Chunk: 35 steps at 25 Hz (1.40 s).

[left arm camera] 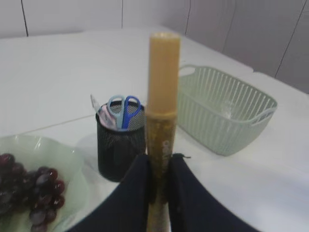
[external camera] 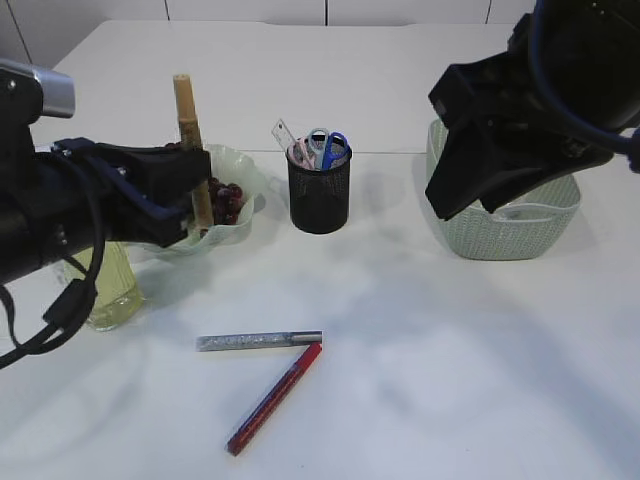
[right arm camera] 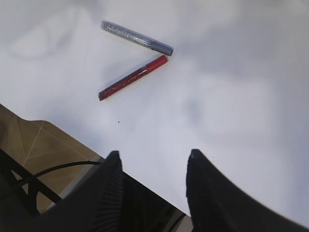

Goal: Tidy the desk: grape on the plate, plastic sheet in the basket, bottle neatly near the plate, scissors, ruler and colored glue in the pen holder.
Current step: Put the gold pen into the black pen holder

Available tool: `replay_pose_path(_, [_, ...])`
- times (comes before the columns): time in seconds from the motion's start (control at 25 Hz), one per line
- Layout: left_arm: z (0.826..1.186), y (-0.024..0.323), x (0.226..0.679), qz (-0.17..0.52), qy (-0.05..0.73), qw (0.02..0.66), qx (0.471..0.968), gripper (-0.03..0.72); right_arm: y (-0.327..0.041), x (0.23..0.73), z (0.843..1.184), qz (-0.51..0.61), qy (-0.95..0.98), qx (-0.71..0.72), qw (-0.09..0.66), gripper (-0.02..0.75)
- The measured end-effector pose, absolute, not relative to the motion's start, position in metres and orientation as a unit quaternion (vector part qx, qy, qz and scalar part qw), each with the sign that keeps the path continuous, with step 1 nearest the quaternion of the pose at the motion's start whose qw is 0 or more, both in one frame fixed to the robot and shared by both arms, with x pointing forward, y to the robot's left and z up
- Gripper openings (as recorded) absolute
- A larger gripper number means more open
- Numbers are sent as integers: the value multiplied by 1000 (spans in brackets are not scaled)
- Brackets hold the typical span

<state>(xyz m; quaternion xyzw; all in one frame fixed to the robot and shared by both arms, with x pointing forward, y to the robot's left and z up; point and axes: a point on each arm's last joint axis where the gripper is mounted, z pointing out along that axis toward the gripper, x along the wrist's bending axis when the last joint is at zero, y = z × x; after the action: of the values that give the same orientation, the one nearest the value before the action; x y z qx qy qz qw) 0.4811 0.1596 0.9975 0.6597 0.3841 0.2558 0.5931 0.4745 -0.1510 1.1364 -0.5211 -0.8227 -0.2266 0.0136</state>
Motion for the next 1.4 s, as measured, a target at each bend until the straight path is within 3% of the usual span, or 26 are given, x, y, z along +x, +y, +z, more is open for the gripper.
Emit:
replay_pose_path(0.52, [989,115,558,269,337,675,598,71,-154,476,1136,-218,-832,-510,-4,349])
replay_pose_path(0.92, [965,84,618,276,329,686,587,71,-155,477,1135,-211,-835,-507,-15,349])
replay_pose_path(1.4, [931,64,660,278,342,675,592,84,-159,479,1134,-198,-840,-504,-37,349])
